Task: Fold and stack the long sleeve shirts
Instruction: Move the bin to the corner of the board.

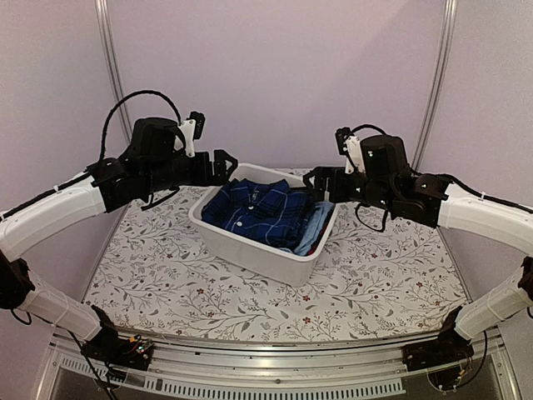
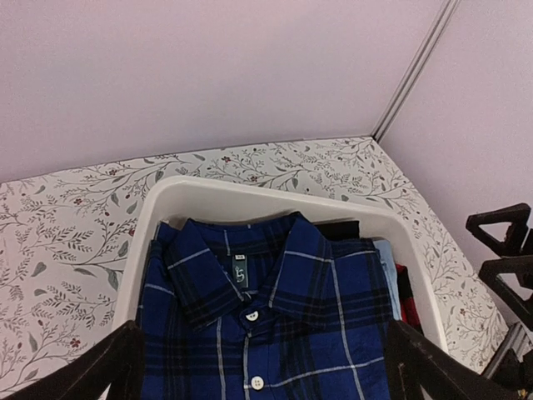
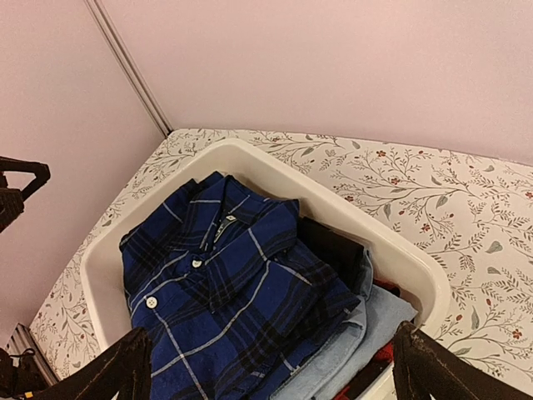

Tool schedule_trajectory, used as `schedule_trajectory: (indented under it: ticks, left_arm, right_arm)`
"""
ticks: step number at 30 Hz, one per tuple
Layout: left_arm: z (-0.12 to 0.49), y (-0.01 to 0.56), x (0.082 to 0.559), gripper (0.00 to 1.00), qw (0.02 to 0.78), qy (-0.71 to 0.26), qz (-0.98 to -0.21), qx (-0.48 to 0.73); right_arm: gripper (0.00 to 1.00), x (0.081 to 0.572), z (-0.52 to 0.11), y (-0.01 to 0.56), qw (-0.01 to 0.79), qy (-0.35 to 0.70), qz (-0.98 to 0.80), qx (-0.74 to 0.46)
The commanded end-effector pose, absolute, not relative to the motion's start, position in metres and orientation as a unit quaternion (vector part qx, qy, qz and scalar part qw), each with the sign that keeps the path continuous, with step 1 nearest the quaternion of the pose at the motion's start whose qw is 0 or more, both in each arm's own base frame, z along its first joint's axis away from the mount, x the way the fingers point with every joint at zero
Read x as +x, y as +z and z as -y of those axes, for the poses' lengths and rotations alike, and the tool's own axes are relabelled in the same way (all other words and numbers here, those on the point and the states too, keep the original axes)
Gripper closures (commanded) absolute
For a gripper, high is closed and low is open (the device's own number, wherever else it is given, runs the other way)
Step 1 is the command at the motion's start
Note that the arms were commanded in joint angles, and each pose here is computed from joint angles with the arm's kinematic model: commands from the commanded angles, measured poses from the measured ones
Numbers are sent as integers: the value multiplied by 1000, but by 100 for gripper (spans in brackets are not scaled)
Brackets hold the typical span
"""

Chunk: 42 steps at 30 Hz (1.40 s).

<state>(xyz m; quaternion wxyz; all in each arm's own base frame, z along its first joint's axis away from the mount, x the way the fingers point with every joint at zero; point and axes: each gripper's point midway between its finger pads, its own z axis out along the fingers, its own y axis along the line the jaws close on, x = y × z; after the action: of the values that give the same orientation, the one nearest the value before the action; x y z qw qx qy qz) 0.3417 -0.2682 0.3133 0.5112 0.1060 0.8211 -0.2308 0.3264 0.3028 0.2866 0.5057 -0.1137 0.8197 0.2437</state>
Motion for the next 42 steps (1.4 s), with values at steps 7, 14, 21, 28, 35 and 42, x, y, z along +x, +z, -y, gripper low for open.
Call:
schedule_trajectory:
  ticks: [7,14,21,28,35,42]
  left_arm:
    - [261,319,338,0,512,-225,-822,107]
    - [258,309,340,0,500,-218,-832,101]
    - [234,293,347,0,479,-193,-854,67]
    - [206,277,350,0,462,-174,-869,37]
    - [221,276,346,0,445,-216,-866,69]
    - [227,272,344,0,437,-226,-867,79]
  right_arm:
    - [1,320,-297,274,490,232,-832,-120]
    - [1,317,-306,259,459,237,-846,-132]
    - [1,311,-341,222,378,273,-869,-166]
    - [1,304,-376,203,328,288,-880,-189]
    - [1,316,-350,205,361,217,-894,-152]
    - [1,318,-284,233,400,166,-897,-84]
